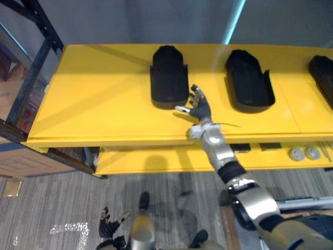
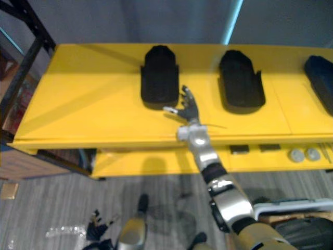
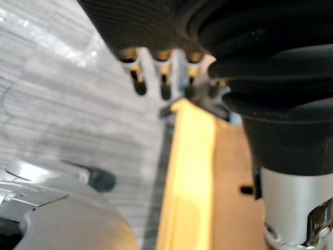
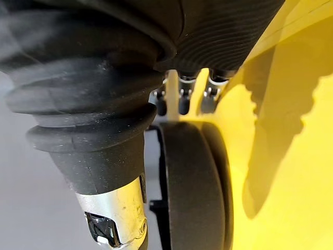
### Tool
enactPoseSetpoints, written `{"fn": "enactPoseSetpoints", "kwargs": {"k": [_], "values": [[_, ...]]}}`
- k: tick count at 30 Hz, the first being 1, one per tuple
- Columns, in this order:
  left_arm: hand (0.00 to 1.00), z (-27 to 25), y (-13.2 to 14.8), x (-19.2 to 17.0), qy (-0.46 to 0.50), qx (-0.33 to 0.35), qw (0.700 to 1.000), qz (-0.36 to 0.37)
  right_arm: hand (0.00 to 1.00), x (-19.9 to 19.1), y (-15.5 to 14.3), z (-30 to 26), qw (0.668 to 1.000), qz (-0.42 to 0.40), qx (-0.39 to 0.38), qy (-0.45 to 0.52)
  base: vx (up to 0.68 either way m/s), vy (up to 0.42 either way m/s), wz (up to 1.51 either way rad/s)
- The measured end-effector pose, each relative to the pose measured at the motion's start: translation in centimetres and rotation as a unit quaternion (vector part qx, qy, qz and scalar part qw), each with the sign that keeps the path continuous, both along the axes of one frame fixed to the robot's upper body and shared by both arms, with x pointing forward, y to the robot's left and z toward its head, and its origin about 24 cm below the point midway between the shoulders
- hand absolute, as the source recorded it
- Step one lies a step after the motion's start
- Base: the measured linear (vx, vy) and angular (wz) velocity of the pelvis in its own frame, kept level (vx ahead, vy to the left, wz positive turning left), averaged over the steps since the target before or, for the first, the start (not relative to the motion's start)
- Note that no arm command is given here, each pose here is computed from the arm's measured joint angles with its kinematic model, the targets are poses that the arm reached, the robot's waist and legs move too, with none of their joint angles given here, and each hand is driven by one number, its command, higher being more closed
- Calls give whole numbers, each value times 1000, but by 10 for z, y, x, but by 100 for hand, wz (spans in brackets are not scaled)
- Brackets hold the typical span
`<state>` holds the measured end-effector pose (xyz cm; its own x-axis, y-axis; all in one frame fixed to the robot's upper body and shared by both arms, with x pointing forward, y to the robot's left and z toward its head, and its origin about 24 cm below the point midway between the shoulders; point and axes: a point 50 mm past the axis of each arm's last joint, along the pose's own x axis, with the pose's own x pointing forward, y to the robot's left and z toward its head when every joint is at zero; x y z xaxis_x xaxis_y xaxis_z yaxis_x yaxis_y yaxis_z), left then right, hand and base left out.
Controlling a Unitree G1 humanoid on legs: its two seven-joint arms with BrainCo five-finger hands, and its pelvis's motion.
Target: Walk over and take plastic housings, then place them on the shelf
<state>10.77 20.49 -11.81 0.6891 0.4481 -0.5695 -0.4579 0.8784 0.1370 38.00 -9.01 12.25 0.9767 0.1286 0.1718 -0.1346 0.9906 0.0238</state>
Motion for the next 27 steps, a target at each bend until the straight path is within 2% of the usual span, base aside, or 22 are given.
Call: {"fn": "enactPoseSetpoints", "kwargs": {"k": [12,18,23,27], "values": [[0,0,1,0,0,1,1000,-1,0,0,0,-1,1000,-3,-4,1,-3,0,0],[0,0,1,0,-2,2,1000,-1,0,-4,3,3,998,-56,-19,-25,-2,-1,-6],[0,-1,3,-3,0,7,1000,2,0,-33,14,37,988,-50,16,-143,2,-16,-25],[0,-1,12,-8,6,22,1000,5,0,-66,9,32,983,-23,57,-173,33,-16,-31]]}}
